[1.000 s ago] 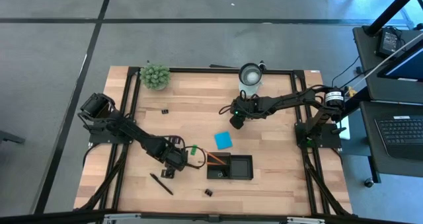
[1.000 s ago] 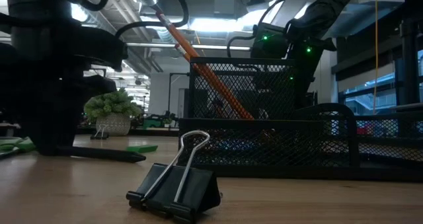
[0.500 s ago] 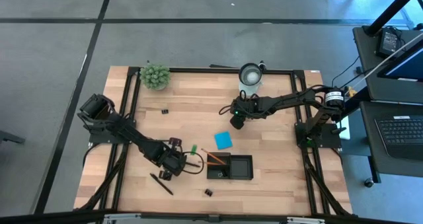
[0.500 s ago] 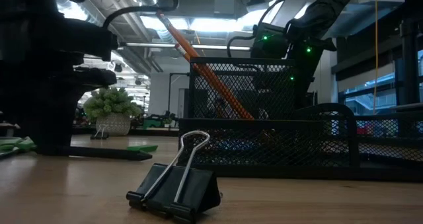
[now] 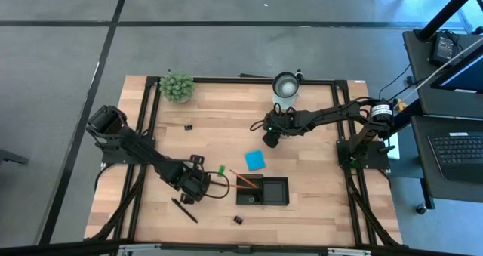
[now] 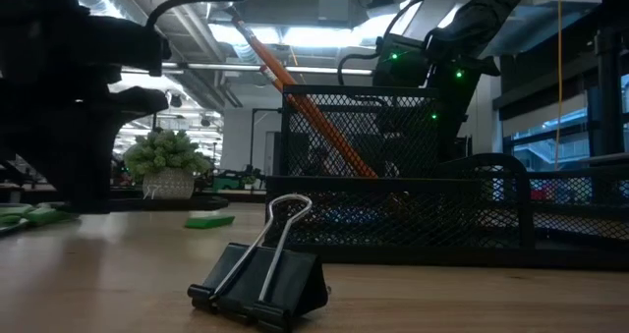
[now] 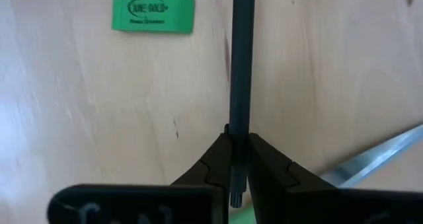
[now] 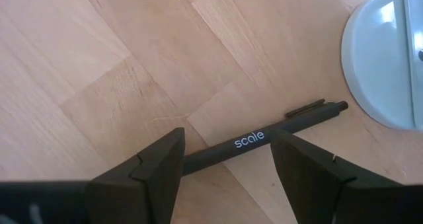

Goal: Pick and place office supplies into organizer
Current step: Put the middle pen into the top left slot of the desk organizer

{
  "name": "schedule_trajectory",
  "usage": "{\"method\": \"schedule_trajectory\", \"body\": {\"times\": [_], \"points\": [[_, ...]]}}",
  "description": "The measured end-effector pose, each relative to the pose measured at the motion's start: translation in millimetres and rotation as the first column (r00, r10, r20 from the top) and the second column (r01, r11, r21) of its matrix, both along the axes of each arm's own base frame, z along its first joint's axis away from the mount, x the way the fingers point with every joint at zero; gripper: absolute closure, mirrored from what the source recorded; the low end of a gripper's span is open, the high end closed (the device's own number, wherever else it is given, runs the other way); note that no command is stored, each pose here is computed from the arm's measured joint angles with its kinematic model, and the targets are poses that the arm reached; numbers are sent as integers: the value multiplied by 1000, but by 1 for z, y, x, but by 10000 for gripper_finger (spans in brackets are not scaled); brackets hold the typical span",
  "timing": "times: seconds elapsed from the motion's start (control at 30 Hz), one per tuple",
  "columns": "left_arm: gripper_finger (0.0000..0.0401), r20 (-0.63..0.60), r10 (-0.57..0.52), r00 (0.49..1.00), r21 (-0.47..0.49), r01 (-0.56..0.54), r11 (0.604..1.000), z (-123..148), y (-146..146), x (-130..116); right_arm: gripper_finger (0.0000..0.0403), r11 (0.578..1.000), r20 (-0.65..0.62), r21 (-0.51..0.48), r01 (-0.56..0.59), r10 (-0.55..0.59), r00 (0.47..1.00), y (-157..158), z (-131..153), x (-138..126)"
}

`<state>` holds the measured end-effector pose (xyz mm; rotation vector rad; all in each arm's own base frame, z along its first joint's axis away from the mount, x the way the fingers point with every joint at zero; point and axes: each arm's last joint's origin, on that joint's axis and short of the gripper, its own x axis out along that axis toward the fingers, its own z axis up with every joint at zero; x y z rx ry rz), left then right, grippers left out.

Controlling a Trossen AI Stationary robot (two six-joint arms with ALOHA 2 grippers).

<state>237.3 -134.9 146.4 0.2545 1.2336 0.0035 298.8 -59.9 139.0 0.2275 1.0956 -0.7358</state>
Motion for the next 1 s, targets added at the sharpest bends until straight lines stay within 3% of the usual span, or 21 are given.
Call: {"method": "schedule_trajectory", "body": {"times": [0.23,0.43,0.73,1.0], "points": [[375,-7,1,1000,17,-1,1000,4,-1,1,175,1000,0,0,1,-1,1000,0,0,0],[375,-40,-8,999,157,14,988,30,-1,6,175,1000,0,0,-1,1,1000,0,0,0],[374,-26,-27,999,404,35,914,85,1,14,175,1000,-9,-5,-18,18,1000,0,0,0],[374,46,-109,993,496,72,865,120,-3,25,175,1000,-8,-5,-17,16,1000,0,0,0]]}}
